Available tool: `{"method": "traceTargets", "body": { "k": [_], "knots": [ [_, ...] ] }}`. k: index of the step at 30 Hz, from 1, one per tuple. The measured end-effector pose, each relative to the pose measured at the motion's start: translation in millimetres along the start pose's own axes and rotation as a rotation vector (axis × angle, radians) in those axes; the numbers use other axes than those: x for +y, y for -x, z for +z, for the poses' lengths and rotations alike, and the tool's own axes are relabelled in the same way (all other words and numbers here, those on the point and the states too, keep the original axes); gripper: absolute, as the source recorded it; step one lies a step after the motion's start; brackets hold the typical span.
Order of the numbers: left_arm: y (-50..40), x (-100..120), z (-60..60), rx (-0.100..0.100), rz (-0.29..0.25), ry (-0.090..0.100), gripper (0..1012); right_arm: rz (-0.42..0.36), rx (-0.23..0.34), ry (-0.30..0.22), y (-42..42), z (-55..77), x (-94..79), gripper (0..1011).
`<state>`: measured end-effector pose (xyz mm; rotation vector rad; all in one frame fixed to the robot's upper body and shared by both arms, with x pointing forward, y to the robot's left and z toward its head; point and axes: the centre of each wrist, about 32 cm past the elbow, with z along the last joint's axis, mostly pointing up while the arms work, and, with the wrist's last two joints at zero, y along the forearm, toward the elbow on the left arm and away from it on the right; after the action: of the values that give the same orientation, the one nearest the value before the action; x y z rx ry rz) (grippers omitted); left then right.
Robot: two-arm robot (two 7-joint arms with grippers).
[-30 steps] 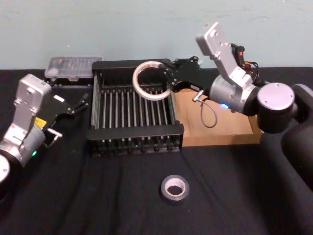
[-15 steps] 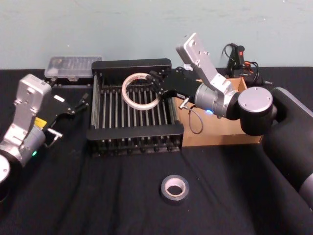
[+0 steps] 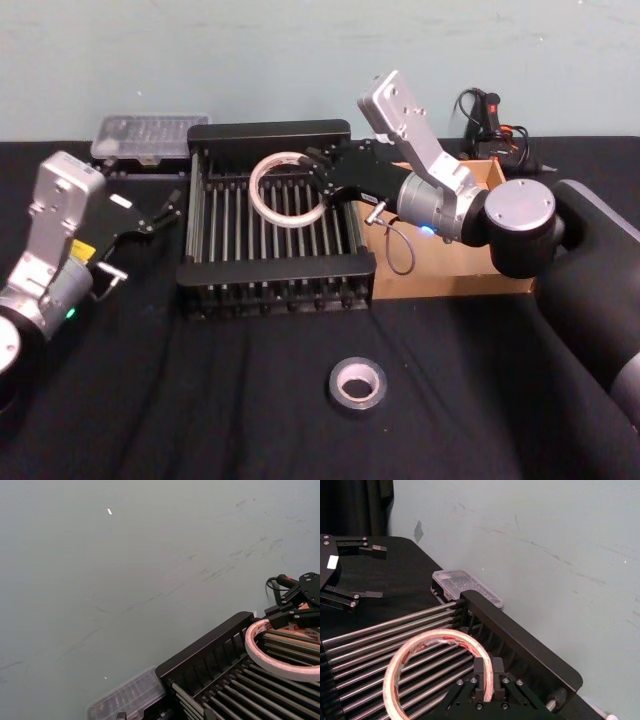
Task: Pick up the white tape and place it into the black box , Pick up the silver tape and place it into the brown box.
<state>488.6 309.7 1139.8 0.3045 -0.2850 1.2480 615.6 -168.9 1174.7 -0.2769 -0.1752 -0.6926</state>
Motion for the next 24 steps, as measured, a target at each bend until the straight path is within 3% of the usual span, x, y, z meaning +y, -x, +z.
{"method": "traceTargets", "body": {
  "k": [3, 16, 24],
  "knots": [
    [0.0, 0.0, 0.0, 0.000, 0.000, 0.000, 1001, 0.000, 0.000, -0.001, 0.0, 0.1, -0.1, 156],
    [0.0, 0.0, 0.0, 0.000, 0.000, 0.000, 1001, -0.001, 0.003, -0.003, -0.2, 0.0, -0.5, 592],
    [0.0, 0.0, 0.0, 0.000, 0.000, 0.000, 1001, -0.001, 0.004, -0.003, -0.2, 0.2, -0.6, 807]
  ]
}}
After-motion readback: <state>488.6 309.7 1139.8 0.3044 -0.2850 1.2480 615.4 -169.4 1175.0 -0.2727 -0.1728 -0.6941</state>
